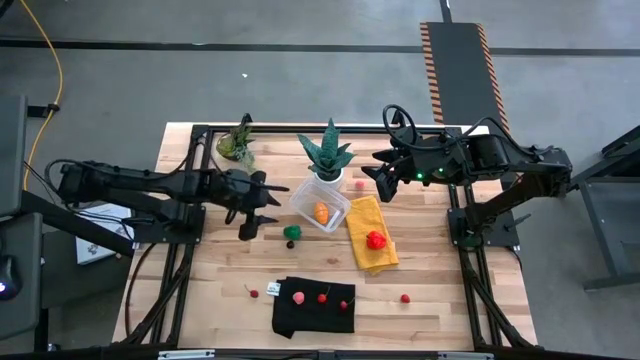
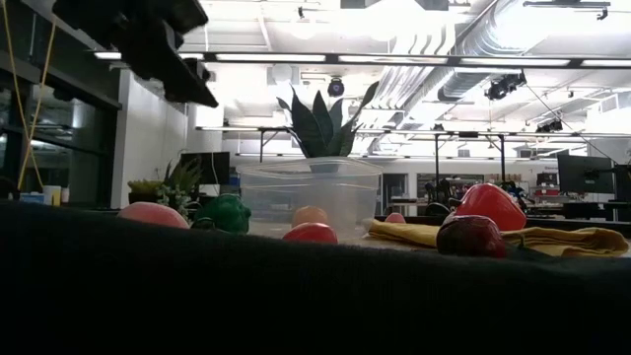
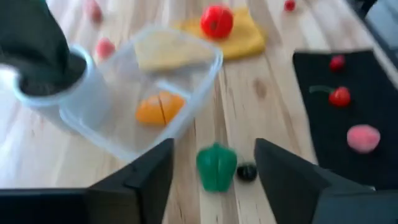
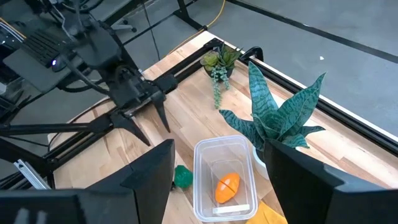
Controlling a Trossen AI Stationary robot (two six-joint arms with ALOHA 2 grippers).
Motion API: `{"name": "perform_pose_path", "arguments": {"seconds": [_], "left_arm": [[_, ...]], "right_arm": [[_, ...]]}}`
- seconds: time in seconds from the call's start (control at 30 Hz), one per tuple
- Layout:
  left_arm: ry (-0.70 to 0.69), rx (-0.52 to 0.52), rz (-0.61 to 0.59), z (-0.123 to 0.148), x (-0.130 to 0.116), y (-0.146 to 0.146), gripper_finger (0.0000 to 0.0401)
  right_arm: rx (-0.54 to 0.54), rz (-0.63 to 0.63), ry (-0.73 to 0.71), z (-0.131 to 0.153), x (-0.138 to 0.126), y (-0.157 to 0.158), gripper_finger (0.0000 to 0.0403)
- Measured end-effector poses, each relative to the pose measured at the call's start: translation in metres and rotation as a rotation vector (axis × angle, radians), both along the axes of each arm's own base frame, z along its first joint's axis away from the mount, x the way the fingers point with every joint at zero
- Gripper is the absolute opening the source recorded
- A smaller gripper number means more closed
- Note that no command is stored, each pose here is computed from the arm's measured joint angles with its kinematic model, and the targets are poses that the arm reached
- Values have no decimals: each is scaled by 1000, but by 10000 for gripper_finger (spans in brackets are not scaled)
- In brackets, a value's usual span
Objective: Pick and placing Produce into tupperware
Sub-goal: Put the green bell pepper into the transparent container
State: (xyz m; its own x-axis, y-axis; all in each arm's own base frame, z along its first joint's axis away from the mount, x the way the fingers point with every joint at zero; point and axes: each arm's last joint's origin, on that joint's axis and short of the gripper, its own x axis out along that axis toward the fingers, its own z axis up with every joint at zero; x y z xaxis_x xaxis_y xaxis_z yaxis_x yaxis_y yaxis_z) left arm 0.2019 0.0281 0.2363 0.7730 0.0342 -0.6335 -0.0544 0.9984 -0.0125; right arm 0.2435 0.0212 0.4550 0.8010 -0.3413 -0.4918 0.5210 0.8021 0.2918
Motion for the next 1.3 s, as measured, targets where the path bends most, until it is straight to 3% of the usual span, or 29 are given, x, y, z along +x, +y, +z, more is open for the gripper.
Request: {"name": "perform_pose_path", "arguments": {"seconds": [0.27,1.3], "left_arm": [[105,-45,-27,-16,11,0,269],[230,-141,-90,-63,44,3,271]], "right_arm": [[-8,5,3,0,0,0,238],[-23,13,39,-2,-2,0,238]]}}
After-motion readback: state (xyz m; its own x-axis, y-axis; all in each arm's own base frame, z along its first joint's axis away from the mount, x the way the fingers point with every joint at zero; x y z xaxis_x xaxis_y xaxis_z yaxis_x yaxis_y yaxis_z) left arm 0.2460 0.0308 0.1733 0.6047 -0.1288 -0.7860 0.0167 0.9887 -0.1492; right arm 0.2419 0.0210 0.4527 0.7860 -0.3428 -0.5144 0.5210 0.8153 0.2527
